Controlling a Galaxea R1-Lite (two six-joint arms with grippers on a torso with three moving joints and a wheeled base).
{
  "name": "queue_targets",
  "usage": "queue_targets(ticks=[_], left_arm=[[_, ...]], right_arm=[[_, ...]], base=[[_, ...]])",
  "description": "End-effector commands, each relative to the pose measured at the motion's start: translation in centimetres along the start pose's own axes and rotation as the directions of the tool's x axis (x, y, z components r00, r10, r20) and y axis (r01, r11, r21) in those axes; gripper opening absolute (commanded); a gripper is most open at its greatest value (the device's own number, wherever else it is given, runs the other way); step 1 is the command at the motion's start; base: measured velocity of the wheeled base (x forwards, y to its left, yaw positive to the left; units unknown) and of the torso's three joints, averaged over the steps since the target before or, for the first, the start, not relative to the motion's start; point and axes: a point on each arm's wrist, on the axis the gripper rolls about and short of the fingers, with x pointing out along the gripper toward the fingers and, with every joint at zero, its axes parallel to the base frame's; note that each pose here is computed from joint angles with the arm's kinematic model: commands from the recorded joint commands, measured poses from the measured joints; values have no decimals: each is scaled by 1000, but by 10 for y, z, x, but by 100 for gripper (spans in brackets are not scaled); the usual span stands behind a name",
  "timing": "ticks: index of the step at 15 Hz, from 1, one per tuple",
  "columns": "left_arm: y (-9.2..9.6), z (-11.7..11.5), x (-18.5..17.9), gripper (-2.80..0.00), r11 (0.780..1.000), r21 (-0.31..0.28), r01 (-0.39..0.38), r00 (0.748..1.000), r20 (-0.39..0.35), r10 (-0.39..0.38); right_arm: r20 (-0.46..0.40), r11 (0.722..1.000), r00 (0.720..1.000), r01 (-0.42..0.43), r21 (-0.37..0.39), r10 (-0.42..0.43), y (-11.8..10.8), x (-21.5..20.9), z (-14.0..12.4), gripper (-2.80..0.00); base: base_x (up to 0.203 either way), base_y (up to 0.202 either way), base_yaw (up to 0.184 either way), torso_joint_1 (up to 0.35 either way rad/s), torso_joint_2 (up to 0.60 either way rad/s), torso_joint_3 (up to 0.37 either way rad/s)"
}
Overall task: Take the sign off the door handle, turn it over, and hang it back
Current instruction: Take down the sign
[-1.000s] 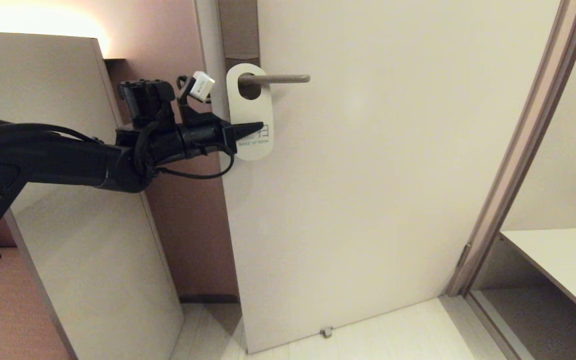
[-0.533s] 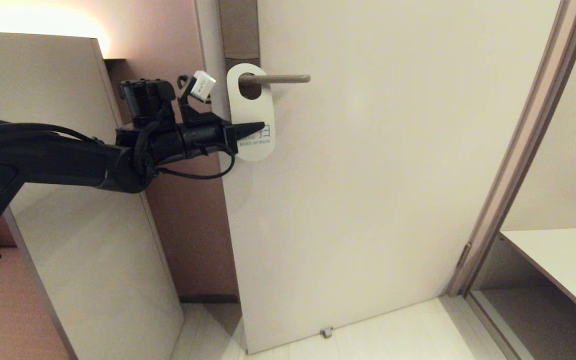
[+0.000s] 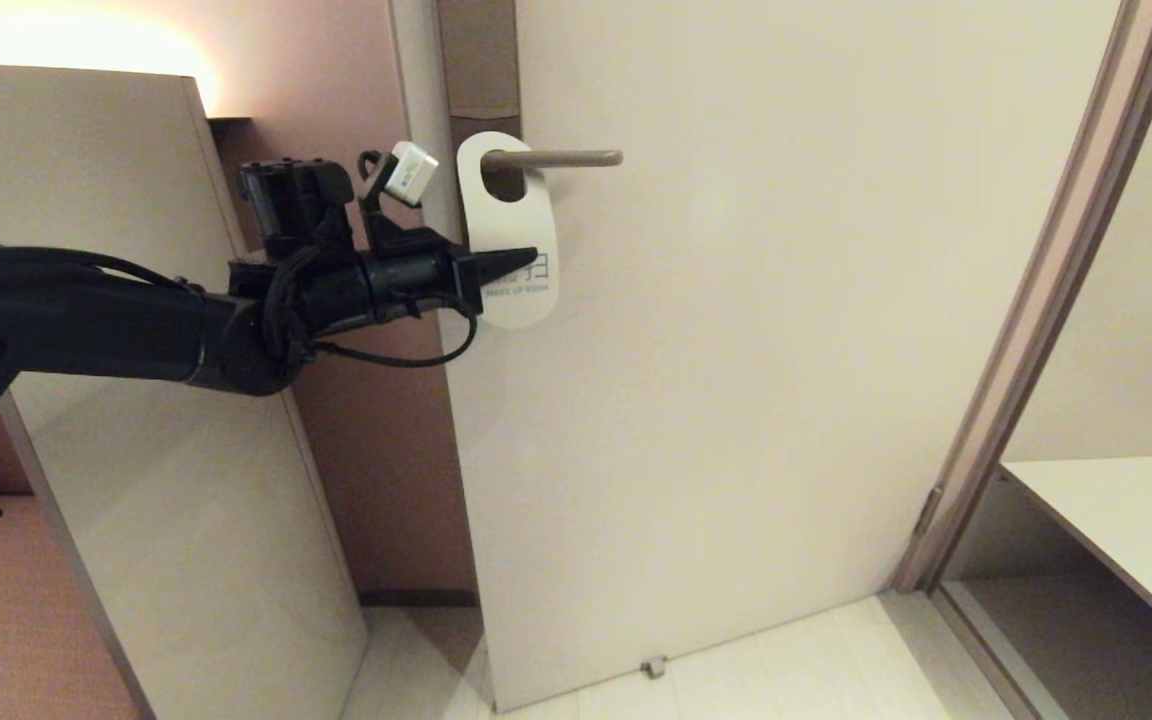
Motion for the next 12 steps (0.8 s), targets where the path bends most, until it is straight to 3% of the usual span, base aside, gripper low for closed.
queue_targets(ticks=[1,12], left_arm=[[-3,4,-2,-280,1000,6,7,1000,7,-7],[-8,6,4,-280,991,42,-128,992,17,127]], right_arm=[[0,1000,1000,0,-1,0,0,0,0,-280],[0,1000,1000,0,-1,0,0,0,0,-280]], base=[[0,0,0,0,0,0],[0,0,0,0,0,0]])
